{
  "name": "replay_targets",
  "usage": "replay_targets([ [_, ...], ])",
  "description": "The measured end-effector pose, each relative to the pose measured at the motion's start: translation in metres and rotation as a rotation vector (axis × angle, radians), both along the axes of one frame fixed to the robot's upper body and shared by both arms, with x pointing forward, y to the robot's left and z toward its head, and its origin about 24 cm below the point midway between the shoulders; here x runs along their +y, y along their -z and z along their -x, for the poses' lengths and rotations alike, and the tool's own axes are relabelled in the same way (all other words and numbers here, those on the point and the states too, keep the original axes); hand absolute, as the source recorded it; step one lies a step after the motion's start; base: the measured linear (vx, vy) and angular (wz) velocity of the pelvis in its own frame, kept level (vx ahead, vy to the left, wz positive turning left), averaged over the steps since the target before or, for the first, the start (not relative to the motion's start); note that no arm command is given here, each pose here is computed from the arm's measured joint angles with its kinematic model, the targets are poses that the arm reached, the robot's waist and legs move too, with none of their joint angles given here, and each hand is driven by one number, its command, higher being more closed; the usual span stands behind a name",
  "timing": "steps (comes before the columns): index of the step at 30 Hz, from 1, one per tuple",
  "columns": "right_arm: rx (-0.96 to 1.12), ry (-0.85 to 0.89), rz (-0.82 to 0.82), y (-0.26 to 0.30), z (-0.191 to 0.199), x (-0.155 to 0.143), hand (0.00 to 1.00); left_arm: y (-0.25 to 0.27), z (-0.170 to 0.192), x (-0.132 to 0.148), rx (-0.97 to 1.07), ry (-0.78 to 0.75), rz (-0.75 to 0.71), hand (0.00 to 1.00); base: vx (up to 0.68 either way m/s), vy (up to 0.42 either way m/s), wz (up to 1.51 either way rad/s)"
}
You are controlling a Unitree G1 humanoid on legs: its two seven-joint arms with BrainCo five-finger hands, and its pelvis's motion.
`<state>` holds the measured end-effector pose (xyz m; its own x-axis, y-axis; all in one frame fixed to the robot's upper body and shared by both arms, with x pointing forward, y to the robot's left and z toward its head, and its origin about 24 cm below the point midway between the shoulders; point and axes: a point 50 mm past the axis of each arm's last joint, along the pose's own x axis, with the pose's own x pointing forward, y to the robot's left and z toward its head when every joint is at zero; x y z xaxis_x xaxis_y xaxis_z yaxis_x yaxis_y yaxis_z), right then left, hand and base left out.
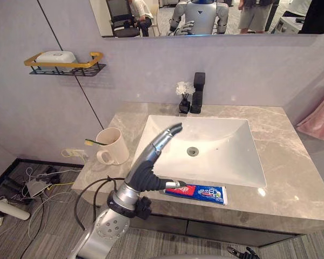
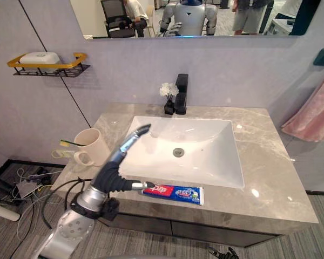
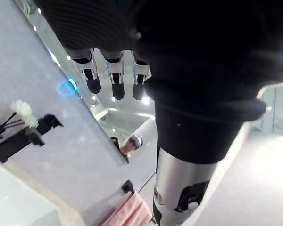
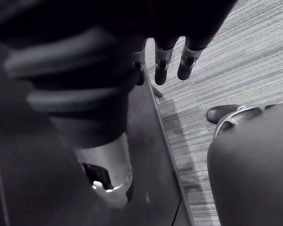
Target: Organize washtable
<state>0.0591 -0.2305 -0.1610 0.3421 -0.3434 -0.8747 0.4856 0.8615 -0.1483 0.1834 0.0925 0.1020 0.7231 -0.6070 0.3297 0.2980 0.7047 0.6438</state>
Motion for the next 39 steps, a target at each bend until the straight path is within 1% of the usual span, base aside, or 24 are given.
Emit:
replay_targets([
  [2, -0.012, -0.004, 0.002, -0.001, -0.005, 0.0, 0.0, 0.012, -0.003, 0.0, 0.023, 0.002, -0.074, 0.0, 0.0, 0.0, 0.0],
  [5, -0.02, -0.007, 0.003, -0.002, -0.007, 0.0, 0.0, 0.02, -0.005, 0.001, 0.041, -0.009, -0.118, 0.0, 0.0, 0.0, 0.0],
  [9, -0.033, -0.009, 0.008, -0.003, -0.011, -0.001, 0.0, 0.028, -0.011, 0.0, 0.032, 0.006, -0.212, 0.0, -0.01, -0.001, 0.0],
  [18, -0.03, -0.015, 0.024, -0.004, -0.012, -0.007, 0.0, 0.041, -0.015, 0.004, 0.061, -0.028, -0.284, 0.0, 0.02, 0.002, 0.03],
  [27, -0.056, -0.034, 0.041, -0.008, -0.023, -0.011, 0.0, 0.054, -0.018, 0.009, 0.106, -0.049, -0.333, 0.0, -0.01, 0.0, 0.0],
  [28, -0.055, -0.035, 0.039, -0.008, -0.024, -0.01, 0.0, 0.054, -0.018, 0.01, 0.105, -0.052, -0.333, 1.0, -0.04, 0.0, 0.0],
  [39, -0.059, -0.022, 0.046, -0.01, -0.025, -0.014, 0.0, 0.053, -0.022, 0.011, 0.1, -0.055, -0.341, 1.0, -0.04, 0.004, -0.06],
])
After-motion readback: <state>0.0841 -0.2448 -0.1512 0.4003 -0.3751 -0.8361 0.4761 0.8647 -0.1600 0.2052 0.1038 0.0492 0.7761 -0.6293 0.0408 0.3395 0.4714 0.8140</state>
